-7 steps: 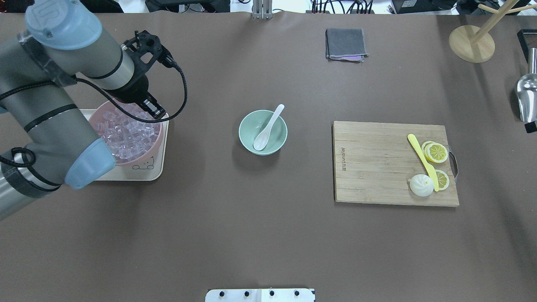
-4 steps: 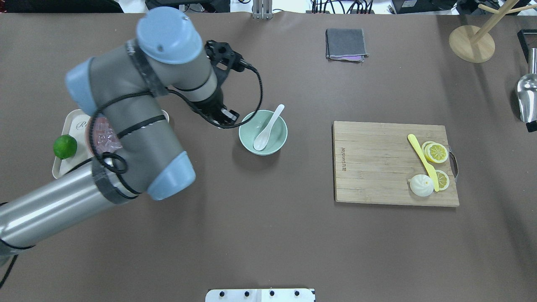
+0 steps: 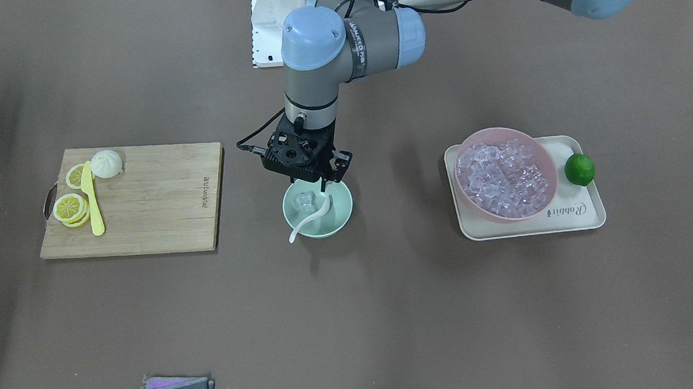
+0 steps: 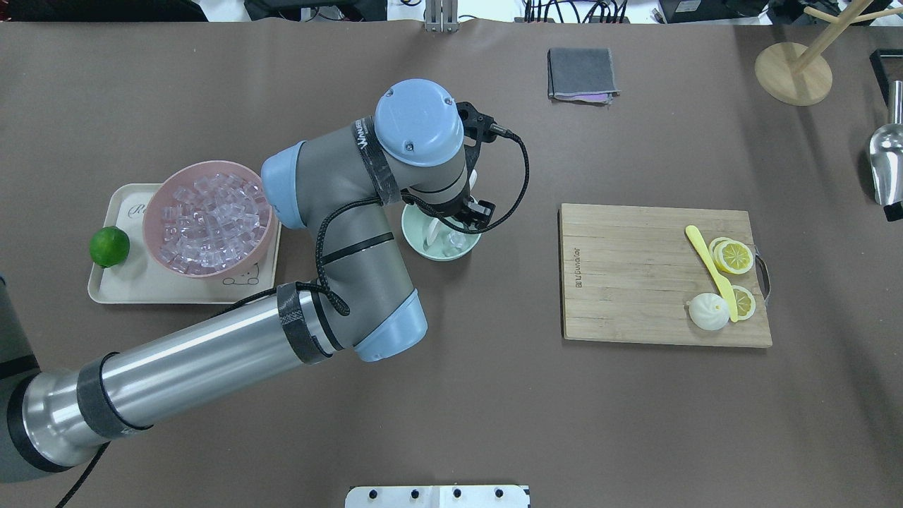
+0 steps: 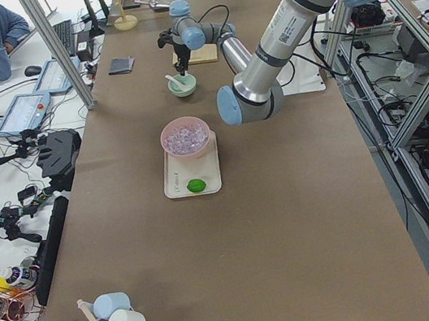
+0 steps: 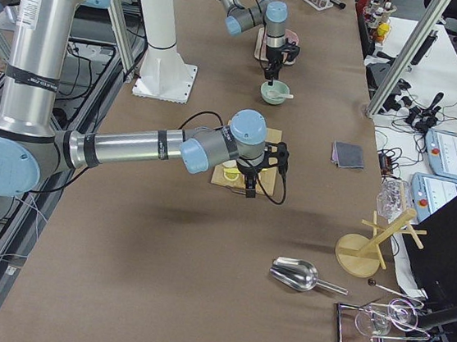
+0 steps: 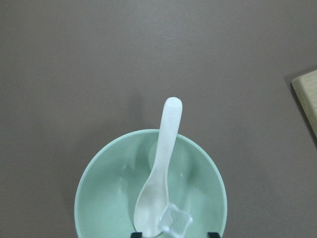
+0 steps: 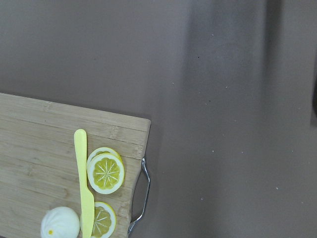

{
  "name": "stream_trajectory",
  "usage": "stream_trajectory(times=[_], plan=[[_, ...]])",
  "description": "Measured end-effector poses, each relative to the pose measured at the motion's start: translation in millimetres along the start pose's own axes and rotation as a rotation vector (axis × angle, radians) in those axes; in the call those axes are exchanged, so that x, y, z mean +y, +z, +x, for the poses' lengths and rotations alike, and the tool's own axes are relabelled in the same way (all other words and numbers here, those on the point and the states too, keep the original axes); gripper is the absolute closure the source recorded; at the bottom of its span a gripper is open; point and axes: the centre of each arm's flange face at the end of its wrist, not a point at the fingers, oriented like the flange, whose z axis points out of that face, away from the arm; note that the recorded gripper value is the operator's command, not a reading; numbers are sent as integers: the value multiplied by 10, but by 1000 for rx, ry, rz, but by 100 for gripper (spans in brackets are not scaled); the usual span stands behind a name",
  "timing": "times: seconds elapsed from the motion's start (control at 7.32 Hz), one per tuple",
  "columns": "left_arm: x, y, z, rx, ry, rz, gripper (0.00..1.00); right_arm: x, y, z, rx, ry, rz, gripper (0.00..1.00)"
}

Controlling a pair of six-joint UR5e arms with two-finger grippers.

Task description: Put spoon and ice into bowl

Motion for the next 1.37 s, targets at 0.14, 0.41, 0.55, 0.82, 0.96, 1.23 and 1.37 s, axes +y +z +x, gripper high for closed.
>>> stream_trajectory(times=[0.14, 0.41, 0.55, 0.82, 0.96, 1.23, 1.37], plan=[[-54, -20, -149, -11, -11, 12, 2, -6, 7, 6, 4, 1, 1, 0], [-91, -22, -878, -78, 4, 18, 2, -7, 57, 31, 22, 0, -3, 0], [-113, -69, -1357, -122, 34, 1, 2, -4, 88, 44, 29, 1, -7, 0], [86, -513, -2679, -157, 112, -45, 2, -17, 152, 56, 33, -3, -17, 0], [301, -781, -3288, -165, 130, -64, 2, -22, 157, 70, 38, -17, -16, 0], [856, -1267, -4308, -164, 113, -90, 2, -28, 190, 122, 47, -46, -21, 0], [1237, -1465, -4820, -156, 93, -109, 2, -30, 198, 171, 51, -46, -22, 0]])
